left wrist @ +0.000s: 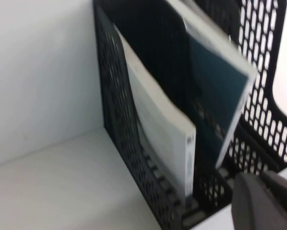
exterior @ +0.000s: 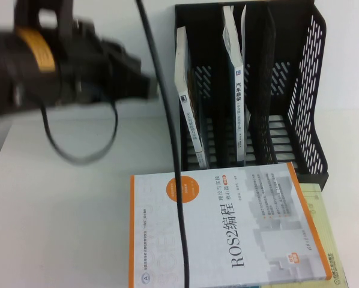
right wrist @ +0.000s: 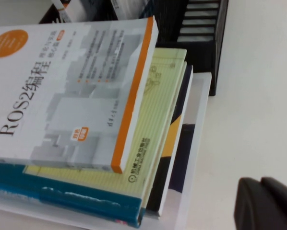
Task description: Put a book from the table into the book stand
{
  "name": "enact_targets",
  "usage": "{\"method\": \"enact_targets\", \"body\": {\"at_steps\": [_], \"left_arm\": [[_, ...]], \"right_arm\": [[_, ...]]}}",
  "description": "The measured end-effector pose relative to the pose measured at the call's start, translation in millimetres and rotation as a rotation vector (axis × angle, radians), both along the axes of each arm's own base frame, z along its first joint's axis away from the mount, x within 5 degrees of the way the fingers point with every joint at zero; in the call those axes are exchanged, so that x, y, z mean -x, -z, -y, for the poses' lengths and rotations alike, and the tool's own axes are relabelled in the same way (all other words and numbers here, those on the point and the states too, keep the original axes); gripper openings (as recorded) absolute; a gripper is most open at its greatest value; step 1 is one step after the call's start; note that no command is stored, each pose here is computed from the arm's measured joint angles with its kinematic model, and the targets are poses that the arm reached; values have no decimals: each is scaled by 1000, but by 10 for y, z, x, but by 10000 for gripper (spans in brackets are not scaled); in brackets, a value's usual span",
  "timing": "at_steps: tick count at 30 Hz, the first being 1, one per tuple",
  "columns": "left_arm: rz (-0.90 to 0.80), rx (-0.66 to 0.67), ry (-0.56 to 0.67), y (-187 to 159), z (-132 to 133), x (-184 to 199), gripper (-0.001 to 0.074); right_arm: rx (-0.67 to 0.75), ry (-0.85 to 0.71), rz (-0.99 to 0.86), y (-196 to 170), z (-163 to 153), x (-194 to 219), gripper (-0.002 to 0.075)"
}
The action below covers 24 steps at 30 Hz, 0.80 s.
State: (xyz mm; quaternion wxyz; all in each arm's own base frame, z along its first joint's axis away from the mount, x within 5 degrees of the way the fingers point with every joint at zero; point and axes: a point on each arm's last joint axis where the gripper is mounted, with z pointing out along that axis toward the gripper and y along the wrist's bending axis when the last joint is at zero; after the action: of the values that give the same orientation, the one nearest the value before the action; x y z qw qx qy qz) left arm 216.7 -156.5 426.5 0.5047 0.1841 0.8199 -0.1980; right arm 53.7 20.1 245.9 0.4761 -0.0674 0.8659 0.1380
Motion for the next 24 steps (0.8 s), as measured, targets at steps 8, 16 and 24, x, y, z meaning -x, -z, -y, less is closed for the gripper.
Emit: {"method": "enact_targets", "body": {"at_steps": [8, 16, 24], "left_arm": [[-49, -26, 11, 616, -118, 180, 1], [-77, -46, 8, 649, -139, 204, 1], [-122, -80, 7, 775, -75, 117, 1]], "right_arm": [[-7, -1, 6, 1, -3, -1, -2], [-9, -1, 6, 1, -4, -1, -2], [-9, -1, 6, 1, -4, -1, -2]]}}
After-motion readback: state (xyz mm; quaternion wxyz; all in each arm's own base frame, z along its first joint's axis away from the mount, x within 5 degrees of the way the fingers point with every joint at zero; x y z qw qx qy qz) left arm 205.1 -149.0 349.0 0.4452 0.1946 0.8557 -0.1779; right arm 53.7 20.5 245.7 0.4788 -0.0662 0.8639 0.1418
